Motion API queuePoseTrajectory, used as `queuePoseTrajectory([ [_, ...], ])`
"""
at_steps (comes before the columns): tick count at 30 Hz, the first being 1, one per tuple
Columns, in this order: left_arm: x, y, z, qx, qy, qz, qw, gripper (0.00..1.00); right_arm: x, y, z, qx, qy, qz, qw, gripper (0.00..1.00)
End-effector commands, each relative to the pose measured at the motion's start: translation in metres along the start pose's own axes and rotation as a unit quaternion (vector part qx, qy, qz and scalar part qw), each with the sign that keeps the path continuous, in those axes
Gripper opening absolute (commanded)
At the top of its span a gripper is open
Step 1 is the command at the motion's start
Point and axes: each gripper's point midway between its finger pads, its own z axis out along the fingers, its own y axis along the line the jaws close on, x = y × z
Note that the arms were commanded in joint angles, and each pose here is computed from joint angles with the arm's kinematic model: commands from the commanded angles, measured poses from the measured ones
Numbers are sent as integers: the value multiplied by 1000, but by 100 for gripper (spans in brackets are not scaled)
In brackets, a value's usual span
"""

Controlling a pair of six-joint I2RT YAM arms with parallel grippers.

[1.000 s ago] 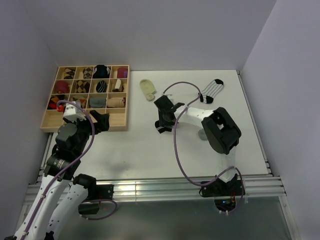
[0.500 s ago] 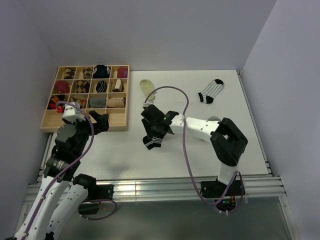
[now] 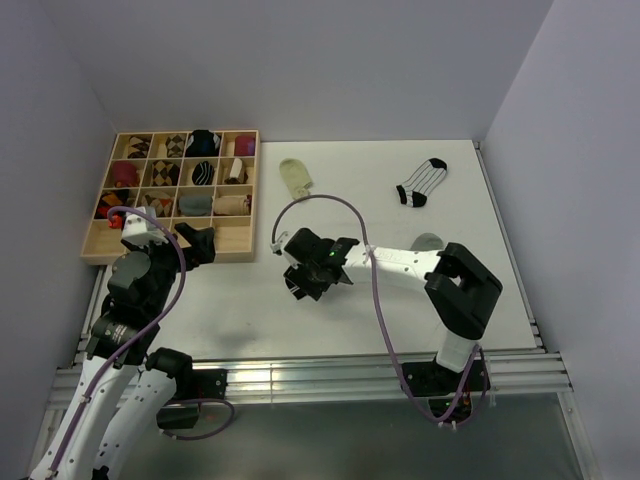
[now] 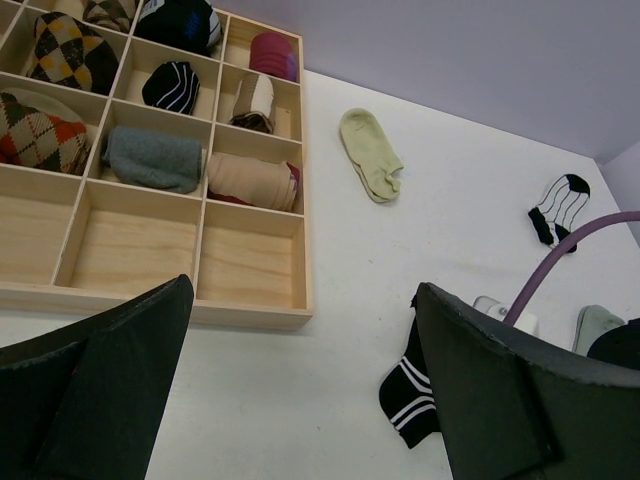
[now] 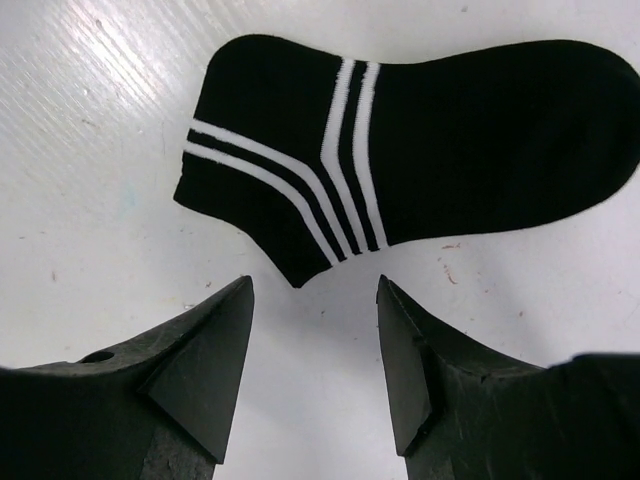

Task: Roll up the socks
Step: Roll the sock at the center of the board.

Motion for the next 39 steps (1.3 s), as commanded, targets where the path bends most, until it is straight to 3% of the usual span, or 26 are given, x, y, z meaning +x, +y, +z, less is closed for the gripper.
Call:
queuePoseTrajectory([
  [1,-9,2,1,-5,-20,-1,1000,99,-6,4,8,5,-2,-56,998,60],
  [11,-8,2,1,-7,-18,0,1000,99,-5,20,27,-4,-1,-80,997,59],
  [20,-8,3,1,-8,-18,1,1000,99,-10,14,42,39,-27,-82,996,53],
  [26,-8,3,1,-9,-19,1,1000,99,-7,13,52,47,-21,-73,996,40],
  [31,-8,3,1,-8,-18,1,1000,99,-16,20,51,32,-38,-50,997,22],
  [35,-6,2,3,-5,-14,3,1000,100,-33,30,46,8,-55,-13,998,8],
  [39,-4,0,5,-2,-8,0,1000,100,-44,38,46,-32,-60,40,997,0],
])
